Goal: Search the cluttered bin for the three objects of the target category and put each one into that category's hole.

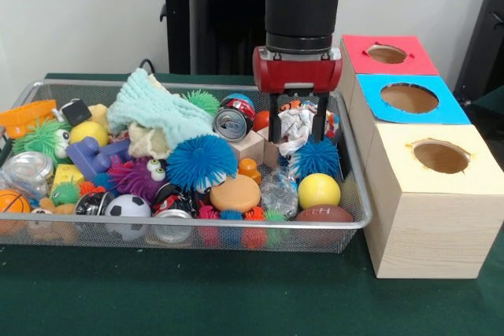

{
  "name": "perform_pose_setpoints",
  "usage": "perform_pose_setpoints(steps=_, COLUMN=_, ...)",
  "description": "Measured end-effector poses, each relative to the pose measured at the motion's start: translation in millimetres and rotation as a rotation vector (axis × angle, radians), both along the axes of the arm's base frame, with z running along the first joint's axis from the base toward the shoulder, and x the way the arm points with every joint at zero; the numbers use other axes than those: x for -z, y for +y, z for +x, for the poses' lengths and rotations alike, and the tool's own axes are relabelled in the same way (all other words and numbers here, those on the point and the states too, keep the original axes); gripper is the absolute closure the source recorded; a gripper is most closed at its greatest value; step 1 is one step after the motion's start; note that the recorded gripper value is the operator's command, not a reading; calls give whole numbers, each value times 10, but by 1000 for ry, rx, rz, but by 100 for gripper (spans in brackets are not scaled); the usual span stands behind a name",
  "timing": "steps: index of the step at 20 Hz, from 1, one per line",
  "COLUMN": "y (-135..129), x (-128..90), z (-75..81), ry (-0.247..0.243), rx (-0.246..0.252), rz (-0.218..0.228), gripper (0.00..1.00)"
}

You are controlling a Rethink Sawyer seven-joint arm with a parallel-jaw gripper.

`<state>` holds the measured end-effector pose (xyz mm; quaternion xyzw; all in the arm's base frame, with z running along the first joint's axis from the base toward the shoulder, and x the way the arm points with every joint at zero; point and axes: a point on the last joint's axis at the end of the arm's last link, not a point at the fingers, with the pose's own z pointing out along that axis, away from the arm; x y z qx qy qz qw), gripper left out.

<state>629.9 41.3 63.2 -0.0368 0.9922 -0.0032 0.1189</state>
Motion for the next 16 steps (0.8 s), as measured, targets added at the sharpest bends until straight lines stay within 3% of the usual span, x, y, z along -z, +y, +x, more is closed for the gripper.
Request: perform_pose_setpoints(steps=16, y=-23, x=476, z=-283, ry=97, rx=17, rz=27, gripper=0)
